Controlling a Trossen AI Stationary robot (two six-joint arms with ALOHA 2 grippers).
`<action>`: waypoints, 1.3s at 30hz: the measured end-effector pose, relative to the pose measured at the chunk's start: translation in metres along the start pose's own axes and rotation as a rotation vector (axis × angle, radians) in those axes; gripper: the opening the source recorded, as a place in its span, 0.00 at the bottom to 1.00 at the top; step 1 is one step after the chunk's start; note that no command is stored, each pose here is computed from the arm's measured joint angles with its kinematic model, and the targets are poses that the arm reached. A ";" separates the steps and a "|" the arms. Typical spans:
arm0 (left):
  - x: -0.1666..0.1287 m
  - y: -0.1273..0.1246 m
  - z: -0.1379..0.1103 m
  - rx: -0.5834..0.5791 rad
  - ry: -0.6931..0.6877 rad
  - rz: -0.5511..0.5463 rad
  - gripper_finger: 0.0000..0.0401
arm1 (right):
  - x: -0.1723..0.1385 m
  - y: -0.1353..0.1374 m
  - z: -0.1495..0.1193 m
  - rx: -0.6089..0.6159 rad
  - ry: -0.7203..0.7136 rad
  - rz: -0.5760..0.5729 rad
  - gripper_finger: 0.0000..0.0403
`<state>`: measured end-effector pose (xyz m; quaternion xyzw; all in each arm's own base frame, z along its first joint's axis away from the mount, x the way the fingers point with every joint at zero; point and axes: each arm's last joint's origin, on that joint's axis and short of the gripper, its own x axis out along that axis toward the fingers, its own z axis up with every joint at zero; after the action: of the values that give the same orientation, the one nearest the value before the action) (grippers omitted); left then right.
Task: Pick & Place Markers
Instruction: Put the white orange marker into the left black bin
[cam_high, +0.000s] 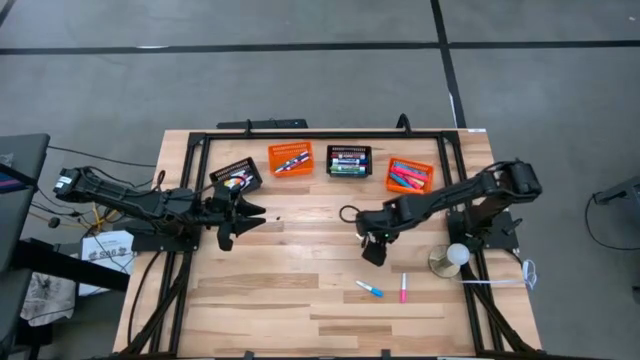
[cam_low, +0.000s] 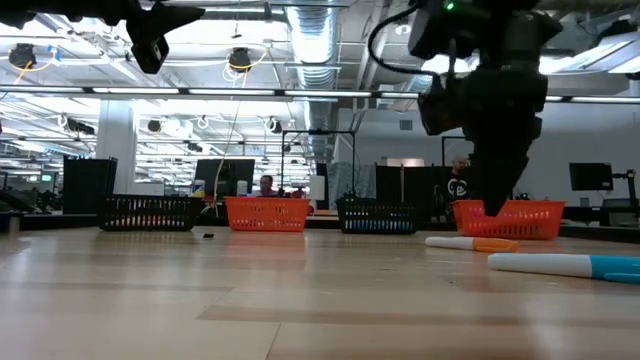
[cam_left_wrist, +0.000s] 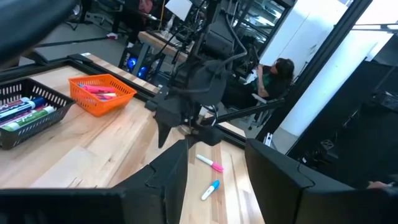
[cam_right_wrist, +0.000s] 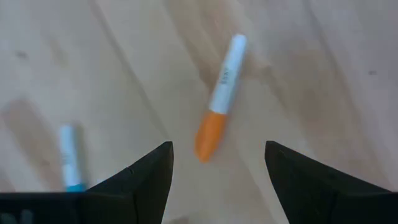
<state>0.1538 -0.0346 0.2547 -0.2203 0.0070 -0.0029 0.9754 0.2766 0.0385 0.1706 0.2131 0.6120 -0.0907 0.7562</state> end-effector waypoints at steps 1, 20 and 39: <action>0.000 0.000 0.000 0.001 0.000 0.000 0.40 | 0.002 0.000 0.001 -0.004 0.028 -0.033 0.60; 0.000 0.000 0.000 0.002 0.008 -0.014 0.40 | 0.046 0.000 0.017 0.025 0.139 -0.145 0.60; 0.000 0.000 0.000 0.006 0.008 -0.013 0.40 | 0.044 0.000 0.018 0.019 0.104 -0.167 0.60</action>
<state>0.1539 -0.0351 0.2544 -0.2174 0.0094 -0.0102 0.9760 0.3024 0.0360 0.1306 0.1731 0.6652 -0.1481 0.7110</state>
